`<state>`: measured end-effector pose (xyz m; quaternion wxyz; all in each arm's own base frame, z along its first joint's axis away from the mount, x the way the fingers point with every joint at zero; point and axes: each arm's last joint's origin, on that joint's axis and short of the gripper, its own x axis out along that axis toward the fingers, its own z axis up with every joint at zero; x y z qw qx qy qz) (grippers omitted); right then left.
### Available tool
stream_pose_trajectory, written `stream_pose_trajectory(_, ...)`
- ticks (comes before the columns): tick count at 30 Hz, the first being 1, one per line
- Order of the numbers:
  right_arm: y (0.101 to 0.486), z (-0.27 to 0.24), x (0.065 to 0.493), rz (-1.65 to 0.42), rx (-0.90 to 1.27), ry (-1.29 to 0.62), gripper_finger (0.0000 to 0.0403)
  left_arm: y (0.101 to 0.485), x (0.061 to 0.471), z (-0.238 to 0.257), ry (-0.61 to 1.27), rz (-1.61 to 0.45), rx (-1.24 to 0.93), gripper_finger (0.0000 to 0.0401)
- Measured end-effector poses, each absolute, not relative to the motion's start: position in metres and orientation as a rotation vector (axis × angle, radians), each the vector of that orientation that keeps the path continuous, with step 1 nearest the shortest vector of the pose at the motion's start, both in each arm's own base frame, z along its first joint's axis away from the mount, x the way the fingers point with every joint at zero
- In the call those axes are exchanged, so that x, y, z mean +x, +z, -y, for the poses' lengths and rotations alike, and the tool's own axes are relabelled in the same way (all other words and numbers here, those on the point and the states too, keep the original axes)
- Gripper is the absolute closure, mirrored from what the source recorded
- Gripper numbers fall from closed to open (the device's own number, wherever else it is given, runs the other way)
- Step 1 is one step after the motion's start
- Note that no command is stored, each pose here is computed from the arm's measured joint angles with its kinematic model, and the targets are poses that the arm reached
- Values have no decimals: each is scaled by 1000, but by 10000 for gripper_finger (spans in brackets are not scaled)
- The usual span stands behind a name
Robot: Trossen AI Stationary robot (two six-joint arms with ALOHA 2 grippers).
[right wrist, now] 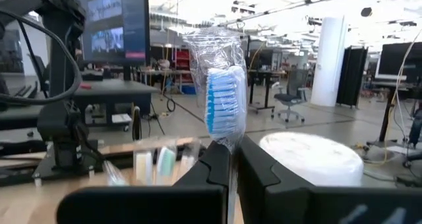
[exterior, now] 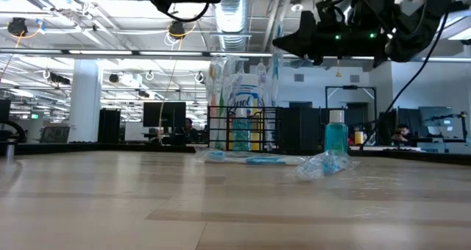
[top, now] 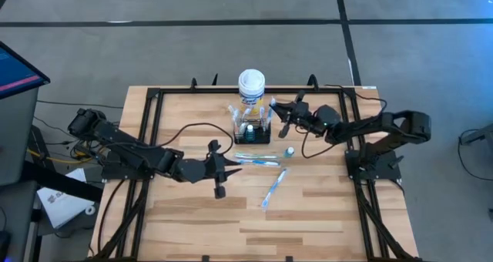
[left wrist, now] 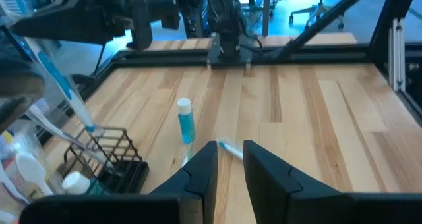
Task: Pick & Place toothbrushing station
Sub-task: Put the blue toothbrush into the black wire organizer
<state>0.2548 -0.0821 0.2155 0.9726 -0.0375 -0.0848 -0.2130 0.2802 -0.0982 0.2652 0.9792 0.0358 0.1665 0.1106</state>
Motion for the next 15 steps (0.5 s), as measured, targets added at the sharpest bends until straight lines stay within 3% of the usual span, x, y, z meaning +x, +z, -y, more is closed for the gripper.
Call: stream_pose_trajectory(15, 198, 90, 261, 112, -79, -449, 403, 243, 274, 96, 221, -290, 50, 335)
